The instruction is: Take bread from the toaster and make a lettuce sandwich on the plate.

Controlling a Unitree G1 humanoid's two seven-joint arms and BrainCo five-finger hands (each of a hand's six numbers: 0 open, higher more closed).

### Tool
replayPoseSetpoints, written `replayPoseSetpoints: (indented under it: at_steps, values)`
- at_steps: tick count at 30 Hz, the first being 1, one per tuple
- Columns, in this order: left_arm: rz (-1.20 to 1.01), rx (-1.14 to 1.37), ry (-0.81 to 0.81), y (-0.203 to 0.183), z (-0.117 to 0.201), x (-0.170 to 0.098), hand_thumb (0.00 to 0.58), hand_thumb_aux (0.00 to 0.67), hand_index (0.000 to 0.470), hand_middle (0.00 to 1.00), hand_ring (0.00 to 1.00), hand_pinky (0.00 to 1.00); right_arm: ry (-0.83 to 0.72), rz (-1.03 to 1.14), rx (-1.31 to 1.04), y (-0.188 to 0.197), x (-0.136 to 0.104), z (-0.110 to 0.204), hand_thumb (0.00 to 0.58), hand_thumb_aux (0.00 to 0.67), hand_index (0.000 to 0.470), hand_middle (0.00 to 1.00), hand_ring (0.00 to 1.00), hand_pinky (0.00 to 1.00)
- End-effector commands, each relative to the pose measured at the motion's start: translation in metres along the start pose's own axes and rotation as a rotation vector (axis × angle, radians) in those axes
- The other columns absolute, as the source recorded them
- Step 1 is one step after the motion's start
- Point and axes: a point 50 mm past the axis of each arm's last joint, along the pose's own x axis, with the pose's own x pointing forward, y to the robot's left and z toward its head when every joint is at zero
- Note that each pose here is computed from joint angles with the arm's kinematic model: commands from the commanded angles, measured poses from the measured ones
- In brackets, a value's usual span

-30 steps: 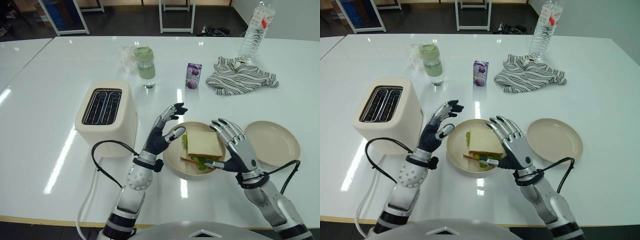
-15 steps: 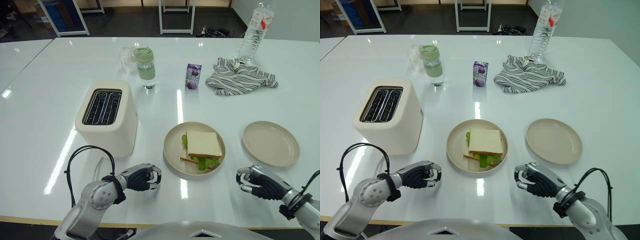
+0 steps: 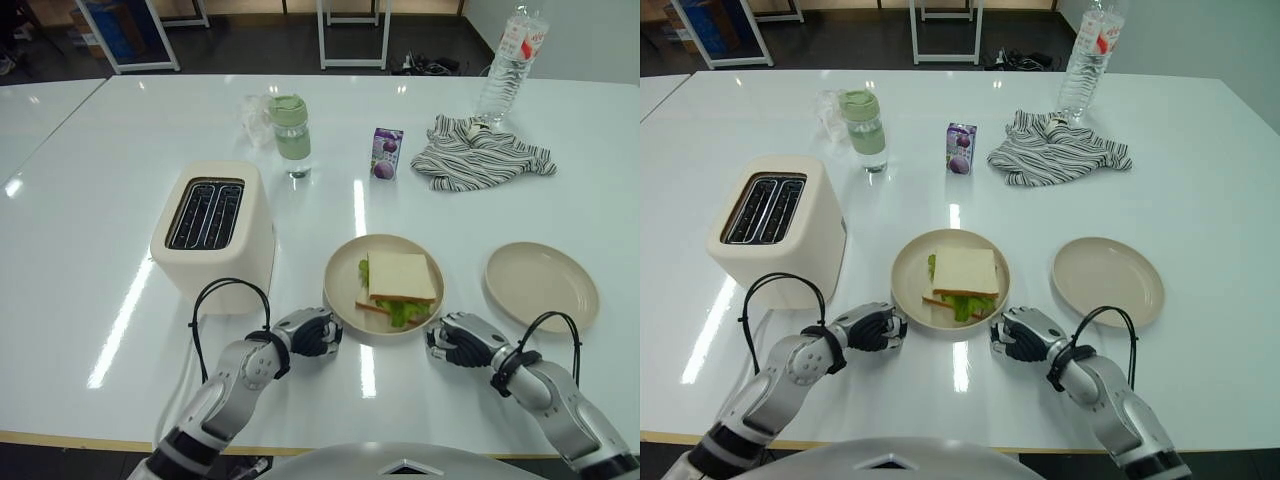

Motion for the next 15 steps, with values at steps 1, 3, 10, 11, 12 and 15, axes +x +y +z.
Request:
replayPoseSetpoints:
  at_steps: [1, 3, 10, 11, 12, 15]
  values:
    - [-0.04, 0.005, 0.067, -0.008, -0.01, 0.016, 0.58, 0.67, 0.47, 1.0, 1.0, 1.0, 0.043, -0.006, -0.043, -0.002, 0.018, -0.007, 0.58, 0.67, 0.47, 1.0, 1.0, 1.0]
    - [-0.027, 0.013, 0.072, -0.004, -0.01, 0.026, 0.58, 0.67, 0.47, 1.0, 1.0, 1.0, 0.058, -0.037, -0.065, -0.007, 0.029, -0.01, 0.58, 0.67, 0.47, 1.0, 1.0, 1.0]
    - [0.05, 0.037, 0.117, 0.01, -0.013, 0.051, 0.573, 0.599, 0.42, 1.0, 1.0, 1.0, 0.076, -0.135, -0.096, -0.015, 0.057, -0.017, 0.58, 0.67, 0.47, 1.0, 1.0, 1.0]
    - [0.056, 0.033, 0.114, 0.011, -0.013, 0.051, 0.565, 0.562, 0.394, 1.0, 1.0, 1.0, 0.073, -0.137, -0.096, -0.014, 0.057, -0.016, 0.58, 0.67, 0.47, 1.0, 1.0, 1.0]
    - [0.063, 0.024, 0.099, 0.011, -0.01, 0.049, 0.56, 0.547, 0.383, 1.0, 1.0, 1.0, 0.064, -0.138, -0.089, -0.013, 0.055, -0.015, 0.58, 0.67, 0.47, 1.0, 1.0, 1.0]
    - [0.098, -0.004, -0.02, 0.016, 0.01, 0.032, 0.0, 0.0, 0.0, 0.96, 0.96, 0.96, 0.023, -0.168, -0.041, -0.016, 0.042, -0.009, 0.42, 0.318, 0.223, 0.0, 0.0, 0.0]
